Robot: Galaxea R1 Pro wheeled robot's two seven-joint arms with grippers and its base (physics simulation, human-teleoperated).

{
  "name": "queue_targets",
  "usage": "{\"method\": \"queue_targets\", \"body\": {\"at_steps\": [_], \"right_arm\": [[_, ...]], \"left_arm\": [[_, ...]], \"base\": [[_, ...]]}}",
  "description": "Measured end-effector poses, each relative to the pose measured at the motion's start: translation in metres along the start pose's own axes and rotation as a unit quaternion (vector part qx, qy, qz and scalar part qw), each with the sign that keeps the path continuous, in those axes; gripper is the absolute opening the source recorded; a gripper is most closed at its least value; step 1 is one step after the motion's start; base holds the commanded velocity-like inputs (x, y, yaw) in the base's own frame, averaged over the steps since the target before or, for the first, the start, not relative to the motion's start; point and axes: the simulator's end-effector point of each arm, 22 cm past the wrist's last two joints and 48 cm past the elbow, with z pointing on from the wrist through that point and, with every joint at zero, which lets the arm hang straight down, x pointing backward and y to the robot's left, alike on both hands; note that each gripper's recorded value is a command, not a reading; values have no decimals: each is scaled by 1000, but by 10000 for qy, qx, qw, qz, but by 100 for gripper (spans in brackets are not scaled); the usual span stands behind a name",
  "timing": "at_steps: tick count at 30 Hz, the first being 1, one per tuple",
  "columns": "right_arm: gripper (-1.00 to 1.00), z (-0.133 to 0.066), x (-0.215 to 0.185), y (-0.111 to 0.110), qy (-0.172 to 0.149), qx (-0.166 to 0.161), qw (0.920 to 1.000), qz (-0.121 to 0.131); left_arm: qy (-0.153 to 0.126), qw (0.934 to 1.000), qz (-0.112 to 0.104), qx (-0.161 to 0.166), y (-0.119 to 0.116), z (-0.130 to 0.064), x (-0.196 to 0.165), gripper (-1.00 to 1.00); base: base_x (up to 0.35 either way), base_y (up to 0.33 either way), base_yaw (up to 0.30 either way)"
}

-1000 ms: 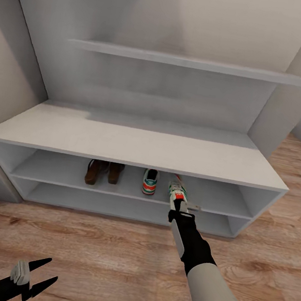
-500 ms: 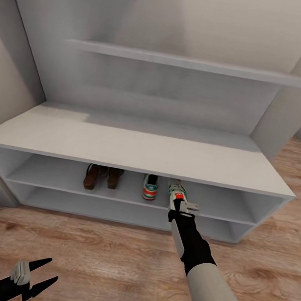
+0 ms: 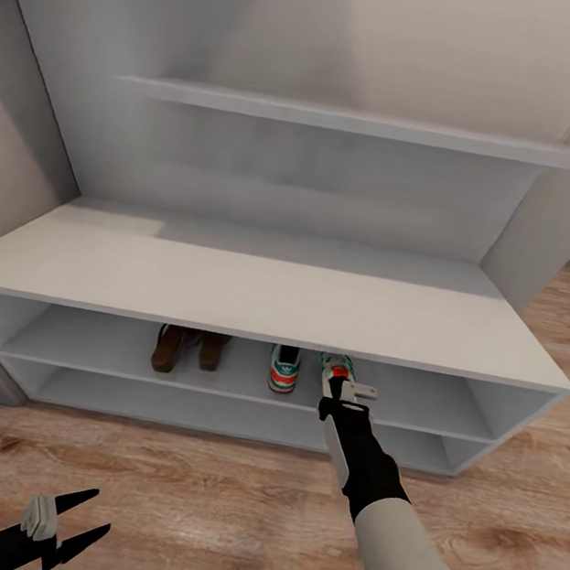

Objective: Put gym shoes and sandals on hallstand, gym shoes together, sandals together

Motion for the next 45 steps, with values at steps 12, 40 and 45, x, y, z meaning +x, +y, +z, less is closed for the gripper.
{"method": "queue_targets", "body": {"at_steps": [12,40,45], "right_arm": [[-100,-2,-6,-1,-58,10,10000,25],[100,-1,-6,-2,-63,30,10000,-11],[100,0,1,-1,14,4,10000,22]], "left_arm": [[-16,10000,0,-14,1,0,-1,100],[-15,10000,-3,-14,1,0,-1,100],[-13,10000,-4,-15,1,0,-1,100]], "base": [[123,0,0],[74,27,0],[1,0,0]]}}
